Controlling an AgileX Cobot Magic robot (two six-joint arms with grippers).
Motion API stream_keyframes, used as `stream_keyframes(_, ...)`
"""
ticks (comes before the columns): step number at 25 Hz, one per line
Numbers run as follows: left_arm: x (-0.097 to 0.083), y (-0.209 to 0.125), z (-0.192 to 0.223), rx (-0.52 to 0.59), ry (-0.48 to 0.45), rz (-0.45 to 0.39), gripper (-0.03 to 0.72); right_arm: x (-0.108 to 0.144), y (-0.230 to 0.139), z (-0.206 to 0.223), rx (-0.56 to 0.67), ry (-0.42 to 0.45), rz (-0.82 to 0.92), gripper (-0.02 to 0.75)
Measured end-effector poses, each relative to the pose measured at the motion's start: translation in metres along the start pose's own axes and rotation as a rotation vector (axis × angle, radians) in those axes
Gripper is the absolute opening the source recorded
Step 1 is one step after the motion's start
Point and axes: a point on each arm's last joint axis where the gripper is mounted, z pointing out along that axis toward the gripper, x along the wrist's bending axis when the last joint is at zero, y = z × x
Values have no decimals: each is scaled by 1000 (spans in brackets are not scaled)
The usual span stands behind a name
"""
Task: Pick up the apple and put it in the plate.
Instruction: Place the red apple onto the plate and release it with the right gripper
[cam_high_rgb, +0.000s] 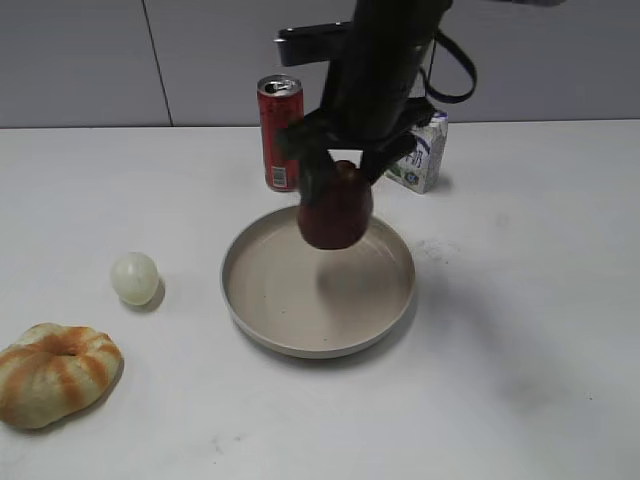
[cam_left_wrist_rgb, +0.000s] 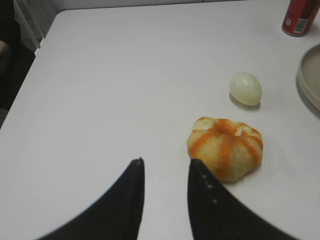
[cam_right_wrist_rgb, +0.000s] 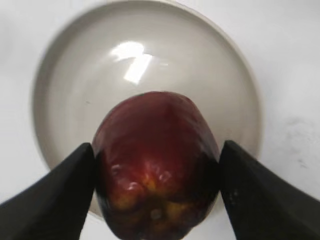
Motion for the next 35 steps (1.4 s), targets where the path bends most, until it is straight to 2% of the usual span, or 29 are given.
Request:
stream_keyframes(4, 0, 0, 0, 0, 0, 0, 235, 13, 0, 18, -12, 10, -26, 546)
stream_keyframes(13, 0, 0, 0, 0, 0, 0, 235, 6, -10, 70, 127, -18, -15, 545)
stream_keyframes(15, 0, 0, 0, 0, 0, 0, 235, 6, -10, 71, 129, -19, -15, 546)
stream_keyframes(19, 0, 0, 0, 0, 0, 0, 235, 6, -11, 70, 140, -14, -11, 645)
stream_keyframes(26, 0, 0, 0, 0, 0, 0, 235, 2, -1, 48, 186, -17, -15, 641)
stream_keyframes(30, 0, 0, 0, 0, 0, 0, 235, -15, 22, 20, 88, -38, -27, 633)
stream_keyframes(33, 0, 0, 0, 0, 0, 0, 235, -43, 33, -3, 23, -82, 2, 629)
stream_keyframes(35, 0, 0, 0, 0, 0, 0, 235, -71, 36, -16, -3, -105, 52, 620)
